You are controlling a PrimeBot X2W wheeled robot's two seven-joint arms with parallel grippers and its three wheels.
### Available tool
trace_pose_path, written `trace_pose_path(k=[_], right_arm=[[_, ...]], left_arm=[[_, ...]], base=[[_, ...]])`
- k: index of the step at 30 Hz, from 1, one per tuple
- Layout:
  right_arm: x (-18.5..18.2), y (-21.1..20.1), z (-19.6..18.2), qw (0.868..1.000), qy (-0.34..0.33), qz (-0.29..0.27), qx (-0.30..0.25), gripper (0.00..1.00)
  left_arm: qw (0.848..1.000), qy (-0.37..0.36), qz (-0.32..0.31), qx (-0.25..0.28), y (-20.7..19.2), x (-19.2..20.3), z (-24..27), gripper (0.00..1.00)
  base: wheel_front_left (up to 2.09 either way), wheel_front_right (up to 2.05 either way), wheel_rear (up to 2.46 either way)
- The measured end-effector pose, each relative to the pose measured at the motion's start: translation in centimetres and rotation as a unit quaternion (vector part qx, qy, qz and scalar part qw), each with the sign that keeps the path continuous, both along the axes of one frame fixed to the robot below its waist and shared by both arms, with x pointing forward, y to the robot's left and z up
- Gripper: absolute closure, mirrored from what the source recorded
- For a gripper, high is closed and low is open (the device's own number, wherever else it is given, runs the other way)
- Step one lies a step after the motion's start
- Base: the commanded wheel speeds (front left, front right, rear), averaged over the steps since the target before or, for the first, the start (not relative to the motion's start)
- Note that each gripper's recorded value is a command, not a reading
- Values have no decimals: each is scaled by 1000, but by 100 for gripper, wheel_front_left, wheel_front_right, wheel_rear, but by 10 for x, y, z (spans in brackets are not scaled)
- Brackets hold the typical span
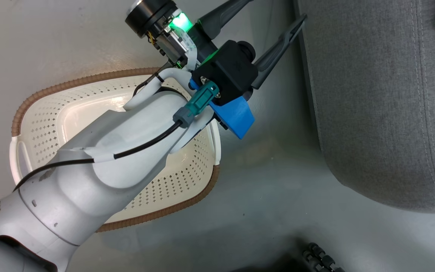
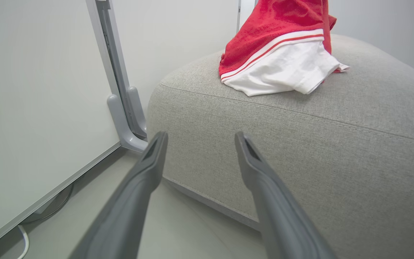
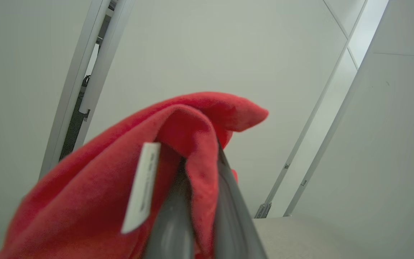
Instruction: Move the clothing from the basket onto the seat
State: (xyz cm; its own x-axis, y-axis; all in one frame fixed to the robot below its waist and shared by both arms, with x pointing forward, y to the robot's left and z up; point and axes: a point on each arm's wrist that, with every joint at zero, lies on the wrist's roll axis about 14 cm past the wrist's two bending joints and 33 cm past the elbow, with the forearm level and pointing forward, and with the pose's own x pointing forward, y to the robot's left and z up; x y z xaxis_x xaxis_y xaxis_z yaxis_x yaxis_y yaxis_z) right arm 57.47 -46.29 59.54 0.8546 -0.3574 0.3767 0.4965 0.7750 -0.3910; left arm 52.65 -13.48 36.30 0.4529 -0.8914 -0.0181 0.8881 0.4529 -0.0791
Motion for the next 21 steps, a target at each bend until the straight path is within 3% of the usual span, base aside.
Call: trace_pose_path(k=[11, 17, 18, 19, 21], right_arm=[[-18, 5, -138, 985, 126, -30, 110, 100], [-19, 11, -150, 983, 138, -28, 121, 98], [-21, 11, -148, 983, 137, -29, 122, 55], [-23, 10, -146, 983, 136, -30, 121, 0], [-27, 12, -139, 984, 131, -28, 118, 0]], left_arm=[[1000, -6, 3, -9, 1, 3, 5, 0], [1000, -11, 11, -7, 6, 6, 6, 0], [1000, -12, 12, -9, 6, 6, 9, 0], [1000, -13, 14, -11, 6, 6, 12, 0], [1000, -15, 17, -16, 6, 4, 18, 0]], base=[[0, 0, 0], [0, 0, 0], [0, 0, 0], [0, 0, 0], [0, 0, 0]])
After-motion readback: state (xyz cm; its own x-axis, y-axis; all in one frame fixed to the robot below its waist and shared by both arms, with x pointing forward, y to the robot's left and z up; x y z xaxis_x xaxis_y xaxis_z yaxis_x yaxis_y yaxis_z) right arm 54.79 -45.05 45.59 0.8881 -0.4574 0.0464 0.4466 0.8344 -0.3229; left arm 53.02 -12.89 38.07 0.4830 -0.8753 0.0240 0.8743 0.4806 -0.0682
